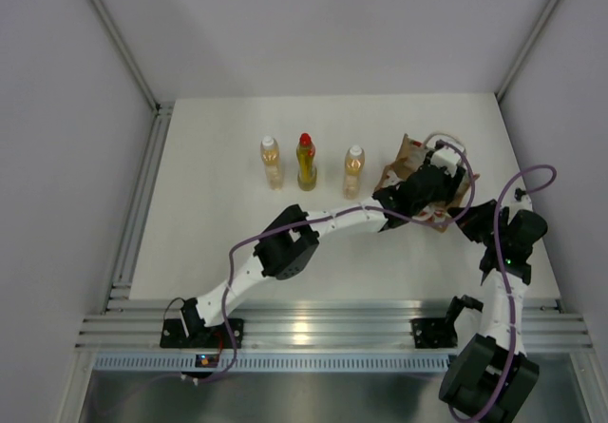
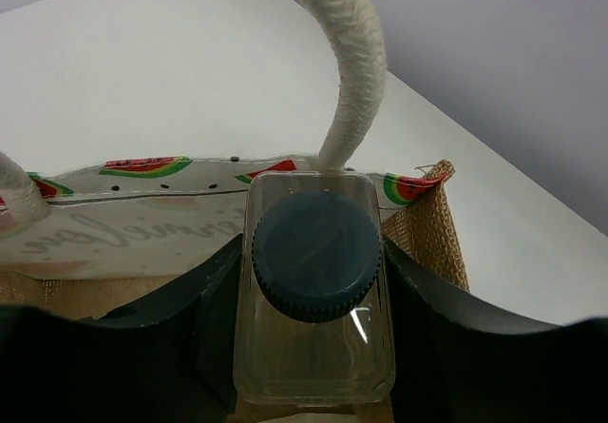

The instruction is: Take the personal care products out of the canvas bag

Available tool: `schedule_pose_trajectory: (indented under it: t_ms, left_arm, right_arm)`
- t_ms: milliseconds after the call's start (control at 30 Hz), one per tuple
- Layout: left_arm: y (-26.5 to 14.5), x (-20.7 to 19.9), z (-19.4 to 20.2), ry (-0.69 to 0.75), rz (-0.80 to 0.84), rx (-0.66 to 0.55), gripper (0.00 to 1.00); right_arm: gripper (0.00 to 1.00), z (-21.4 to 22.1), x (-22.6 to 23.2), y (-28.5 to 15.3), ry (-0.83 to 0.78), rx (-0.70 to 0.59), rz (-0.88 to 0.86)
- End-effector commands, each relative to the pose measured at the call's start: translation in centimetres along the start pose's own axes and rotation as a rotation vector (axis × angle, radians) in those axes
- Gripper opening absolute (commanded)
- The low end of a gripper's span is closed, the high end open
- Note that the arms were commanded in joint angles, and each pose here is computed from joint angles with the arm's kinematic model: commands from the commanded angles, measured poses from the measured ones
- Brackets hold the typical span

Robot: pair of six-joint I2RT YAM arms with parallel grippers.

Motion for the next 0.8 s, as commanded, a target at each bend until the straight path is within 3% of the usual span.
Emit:
schedule_pose_trajectory:
  t_ms: [0, 300, 767]
  left_arm:
    - [-2.8, 0.8, -12.2, -0.076, -0.033, -0.213, 0.00]
    - [-5.2, 1.9, -17.6, -0.093, -0.042, -0.286, 0.00]
    - [-7.5, 1.8, -21.1, -0.071, 0.029, -0.314, 0.00]
  right_arm:
    - [0.01, 0.6, -0.2, 0.0, -0.001, 0.022, -0.008]
    - [0.00, 0.4, -0.2, 0.3, 0.004, 0.007, -0.012]
    - [0.00, -0.9, 0.5, 0.4, 0.092, -0.048, 0.007]
Point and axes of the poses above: each gripper's point midway between its finger pads, its own y axis out along the fingers, its own x axis along the line the jaws close on, z = x × y, the point moved 4 cm from there along -y, back along the fingers, and after that the axes turned 9 degrees about y, right-handed, at the moved point
